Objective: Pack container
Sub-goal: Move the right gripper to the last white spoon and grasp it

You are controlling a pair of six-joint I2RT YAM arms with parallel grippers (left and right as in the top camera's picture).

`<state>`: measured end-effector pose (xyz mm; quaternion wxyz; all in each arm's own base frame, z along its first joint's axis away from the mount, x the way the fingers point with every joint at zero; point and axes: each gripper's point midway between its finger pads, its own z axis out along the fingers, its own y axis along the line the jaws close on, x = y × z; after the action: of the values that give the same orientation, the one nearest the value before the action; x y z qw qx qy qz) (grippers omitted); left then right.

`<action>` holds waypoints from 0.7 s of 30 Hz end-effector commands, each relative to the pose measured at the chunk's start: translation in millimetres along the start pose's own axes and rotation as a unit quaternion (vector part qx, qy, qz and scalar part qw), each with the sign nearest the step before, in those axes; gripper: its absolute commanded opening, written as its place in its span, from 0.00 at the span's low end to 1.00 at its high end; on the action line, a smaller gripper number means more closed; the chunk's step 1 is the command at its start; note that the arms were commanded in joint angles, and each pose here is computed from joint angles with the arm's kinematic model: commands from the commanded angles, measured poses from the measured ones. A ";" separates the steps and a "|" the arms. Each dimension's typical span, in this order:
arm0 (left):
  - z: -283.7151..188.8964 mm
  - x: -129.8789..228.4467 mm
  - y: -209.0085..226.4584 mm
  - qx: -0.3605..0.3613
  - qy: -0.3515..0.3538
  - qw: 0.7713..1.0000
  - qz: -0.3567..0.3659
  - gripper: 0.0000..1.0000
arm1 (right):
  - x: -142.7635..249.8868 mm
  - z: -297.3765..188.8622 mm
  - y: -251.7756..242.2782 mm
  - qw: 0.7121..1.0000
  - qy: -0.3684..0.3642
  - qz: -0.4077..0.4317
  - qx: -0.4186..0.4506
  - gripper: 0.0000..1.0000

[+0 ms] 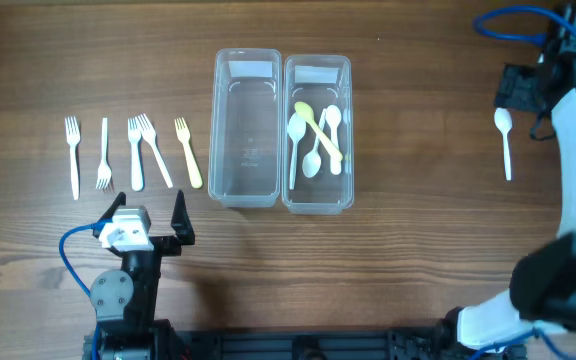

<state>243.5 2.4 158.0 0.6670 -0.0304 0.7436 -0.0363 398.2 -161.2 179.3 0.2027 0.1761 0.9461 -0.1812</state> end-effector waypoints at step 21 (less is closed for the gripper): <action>0.2 1.7 -4.3 0.011 0.000 1.000 0.010 1.00 | 72.8 150.8 47.5 0.975 0.156 -0.111 -0.115 0.80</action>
<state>243.5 2.4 158.0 0.6670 -0.0304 0.7436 -0.0363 410.7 -169.1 29.7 0.0711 0.0935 0.9884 -0.0964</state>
